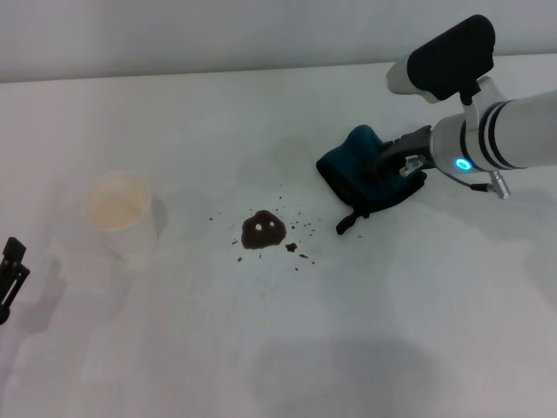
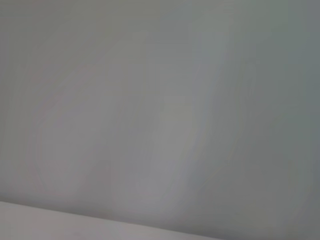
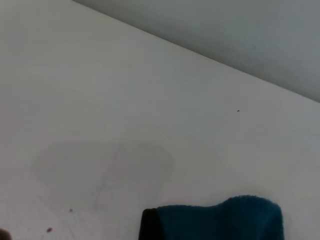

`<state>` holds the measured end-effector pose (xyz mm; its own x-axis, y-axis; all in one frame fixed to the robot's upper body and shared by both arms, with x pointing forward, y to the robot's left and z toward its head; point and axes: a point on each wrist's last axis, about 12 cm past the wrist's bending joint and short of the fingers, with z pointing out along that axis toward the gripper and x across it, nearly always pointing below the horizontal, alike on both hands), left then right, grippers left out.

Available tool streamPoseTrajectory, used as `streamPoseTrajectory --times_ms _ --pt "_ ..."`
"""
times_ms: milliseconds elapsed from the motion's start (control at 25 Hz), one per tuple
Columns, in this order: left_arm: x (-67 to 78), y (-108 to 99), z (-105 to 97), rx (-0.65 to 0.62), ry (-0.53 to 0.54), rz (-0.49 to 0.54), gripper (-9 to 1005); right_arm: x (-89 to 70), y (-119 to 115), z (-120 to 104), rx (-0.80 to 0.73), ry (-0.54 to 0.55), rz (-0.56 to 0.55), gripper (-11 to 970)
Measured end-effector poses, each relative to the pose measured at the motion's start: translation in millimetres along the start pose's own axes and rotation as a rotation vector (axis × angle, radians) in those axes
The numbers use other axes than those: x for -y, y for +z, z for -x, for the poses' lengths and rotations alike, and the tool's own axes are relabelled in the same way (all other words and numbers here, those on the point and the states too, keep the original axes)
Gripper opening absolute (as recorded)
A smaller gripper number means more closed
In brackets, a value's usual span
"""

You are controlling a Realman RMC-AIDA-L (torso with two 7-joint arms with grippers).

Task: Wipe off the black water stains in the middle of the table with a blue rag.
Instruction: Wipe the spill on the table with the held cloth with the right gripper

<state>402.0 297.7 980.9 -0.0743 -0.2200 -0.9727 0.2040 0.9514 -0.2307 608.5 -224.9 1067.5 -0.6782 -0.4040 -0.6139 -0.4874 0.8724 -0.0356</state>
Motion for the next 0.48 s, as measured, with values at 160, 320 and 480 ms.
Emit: streamPoseTrajectory --times_ms 160,320,480 --pt "-1.1 0.1 0.5 0.004 -0.002 0.010 884 0.3 1.4 -3.2 -0.007 0.011 0.004 590" --pt "-1.6 -1.0 0.2 0.006 -0.006 0.022 884 -1.9 3.1 -3.7 -0.021 -0.009 0.008 494" --pt "0.4 -0.2 0.4 0.013 -0.013 0.018 884 -5.1 3.9 -3.6 -0.050 -0.025 0.027 397"
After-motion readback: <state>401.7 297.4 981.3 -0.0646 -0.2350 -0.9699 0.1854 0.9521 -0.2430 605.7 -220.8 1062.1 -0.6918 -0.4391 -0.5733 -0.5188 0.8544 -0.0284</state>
